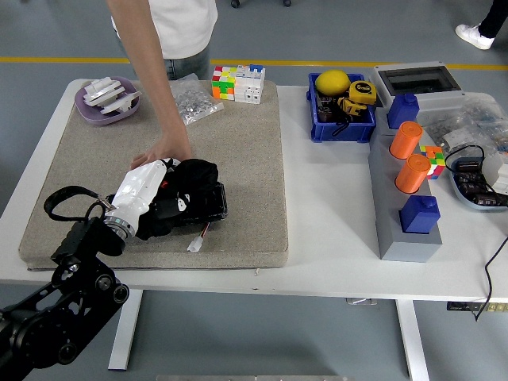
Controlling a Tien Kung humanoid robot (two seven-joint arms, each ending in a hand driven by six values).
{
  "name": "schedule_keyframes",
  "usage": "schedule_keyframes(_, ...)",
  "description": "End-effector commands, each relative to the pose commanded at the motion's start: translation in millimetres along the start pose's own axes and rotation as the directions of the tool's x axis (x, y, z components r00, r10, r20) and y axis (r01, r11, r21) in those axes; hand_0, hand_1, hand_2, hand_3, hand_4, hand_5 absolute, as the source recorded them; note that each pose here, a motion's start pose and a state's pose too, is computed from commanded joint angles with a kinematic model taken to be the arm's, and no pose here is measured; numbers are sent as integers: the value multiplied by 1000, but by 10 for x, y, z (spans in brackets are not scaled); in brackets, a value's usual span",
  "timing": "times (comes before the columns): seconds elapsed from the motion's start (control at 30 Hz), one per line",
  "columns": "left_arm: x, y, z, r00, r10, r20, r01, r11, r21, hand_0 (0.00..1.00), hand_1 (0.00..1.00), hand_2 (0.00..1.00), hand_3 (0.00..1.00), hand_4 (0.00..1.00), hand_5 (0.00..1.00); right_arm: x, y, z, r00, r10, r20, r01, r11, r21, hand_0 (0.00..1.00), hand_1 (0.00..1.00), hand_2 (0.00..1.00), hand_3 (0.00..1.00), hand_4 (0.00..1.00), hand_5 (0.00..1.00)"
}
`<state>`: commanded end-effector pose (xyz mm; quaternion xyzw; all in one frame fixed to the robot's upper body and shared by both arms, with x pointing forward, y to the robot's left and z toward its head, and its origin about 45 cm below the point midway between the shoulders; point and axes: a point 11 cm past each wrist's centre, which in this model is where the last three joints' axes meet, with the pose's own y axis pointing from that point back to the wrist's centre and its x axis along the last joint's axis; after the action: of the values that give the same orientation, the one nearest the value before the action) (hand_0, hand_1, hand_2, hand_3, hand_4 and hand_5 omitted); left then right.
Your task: Pick the rag up,wipe the panel,place it on the desk
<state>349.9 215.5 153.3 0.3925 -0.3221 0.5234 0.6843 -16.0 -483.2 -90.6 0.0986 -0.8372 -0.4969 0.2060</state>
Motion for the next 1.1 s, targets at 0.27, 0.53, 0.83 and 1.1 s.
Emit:
schedule_keyframes(0.27,-218,25,216,997,-68,25,69,996,-64,263,231,523,500,104,2,-17,2,9,1000,1,18,0,1000,-3,712,608,603,575,998,453)
schedule_keyframes(0.53,-283,66,313,996,-85,29,87,992,-91,264,231,522,499,99,2,1,3,44,1000,12,26,-12,1000,-16,713,607,603,576,998,452)
schedule_keyframes(0.83,-255,60,209,998,-69,7,69,996,-57,265,234,523,503,111,2,-16,5,59,1000,7,20,-6,1000,-17,713,608,603,575,998,451)
schedule_keyframes(1.1,-86,51,-4,1000,-15,-7,15,1000,3,272,240,523,502,108,2,16,5,95,1000,14,19,-14,1000,-26,716,608,603,575,998,451)
